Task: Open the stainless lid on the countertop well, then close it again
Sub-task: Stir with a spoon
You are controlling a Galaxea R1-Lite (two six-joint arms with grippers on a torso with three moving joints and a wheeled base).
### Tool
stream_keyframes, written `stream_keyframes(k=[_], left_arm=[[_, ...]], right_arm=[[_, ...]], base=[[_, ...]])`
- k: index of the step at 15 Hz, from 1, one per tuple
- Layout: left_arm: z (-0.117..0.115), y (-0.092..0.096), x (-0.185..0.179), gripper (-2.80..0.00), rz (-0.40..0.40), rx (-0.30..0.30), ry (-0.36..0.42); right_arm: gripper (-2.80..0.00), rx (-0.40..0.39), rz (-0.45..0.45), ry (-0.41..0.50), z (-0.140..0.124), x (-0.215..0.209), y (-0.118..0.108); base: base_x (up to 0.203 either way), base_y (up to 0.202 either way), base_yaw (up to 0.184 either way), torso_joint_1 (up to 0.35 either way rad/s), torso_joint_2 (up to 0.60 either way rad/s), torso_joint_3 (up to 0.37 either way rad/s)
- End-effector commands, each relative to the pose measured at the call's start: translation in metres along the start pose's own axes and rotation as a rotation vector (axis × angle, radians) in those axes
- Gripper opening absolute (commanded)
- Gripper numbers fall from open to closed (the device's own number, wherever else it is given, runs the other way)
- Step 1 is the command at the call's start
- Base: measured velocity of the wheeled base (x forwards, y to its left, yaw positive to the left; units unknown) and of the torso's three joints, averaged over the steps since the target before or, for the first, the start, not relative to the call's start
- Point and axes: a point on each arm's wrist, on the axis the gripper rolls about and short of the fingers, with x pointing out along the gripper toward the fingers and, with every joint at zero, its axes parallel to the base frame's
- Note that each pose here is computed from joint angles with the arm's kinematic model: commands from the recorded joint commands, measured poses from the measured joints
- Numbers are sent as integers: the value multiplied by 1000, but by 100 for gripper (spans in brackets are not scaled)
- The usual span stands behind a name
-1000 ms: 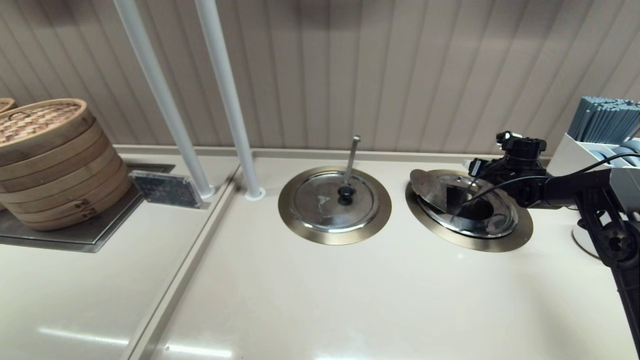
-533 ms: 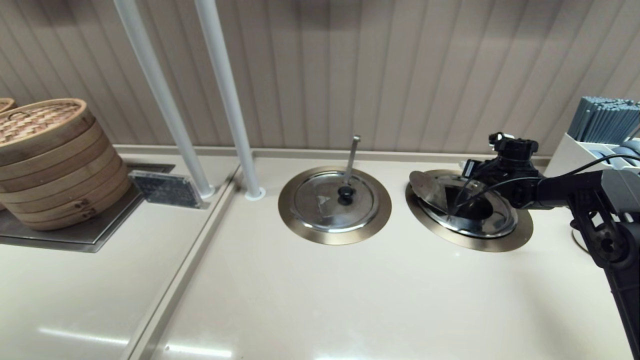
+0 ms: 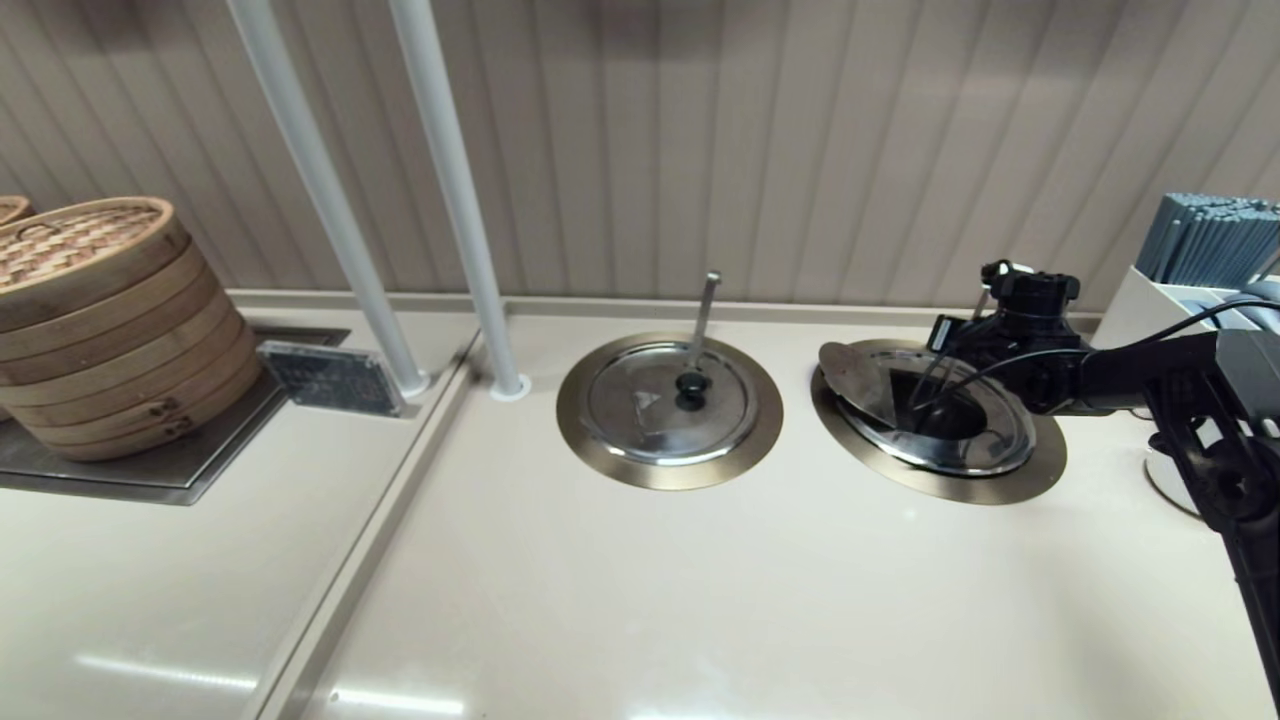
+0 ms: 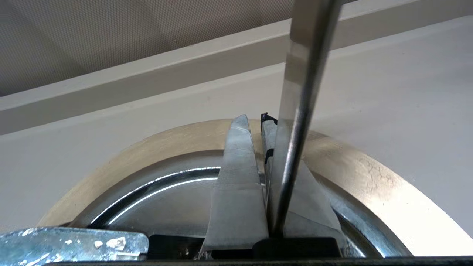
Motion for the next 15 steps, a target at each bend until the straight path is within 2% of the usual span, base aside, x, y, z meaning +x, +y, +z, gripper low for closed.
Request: stream_keyframes(k=[1,5,7,9,15], left_arm=[[0,0,0,-280,0,0,0],[0,0,0,-280,0,0,0],[0,0,0,-280,0,0,0],[0,0,0,-280,0,0,1],[0,0,0,-280,0,0,2]], right_arm=[[-280,4,5,3,14,-22,6],[-280,1,39,-38,23,-63,23],[-280,-56,63,-95,45,-91,35],[-280,-92,64,-97,51,-114,36],[-280,-96,59,-151,62,-124,38]], base=[[0,0,0,0,0,0],[0,0,0,0,0,0],[0,0,0,0,0,0],[0,0,0,0,0,0],[0,0,0,0,0,0]])
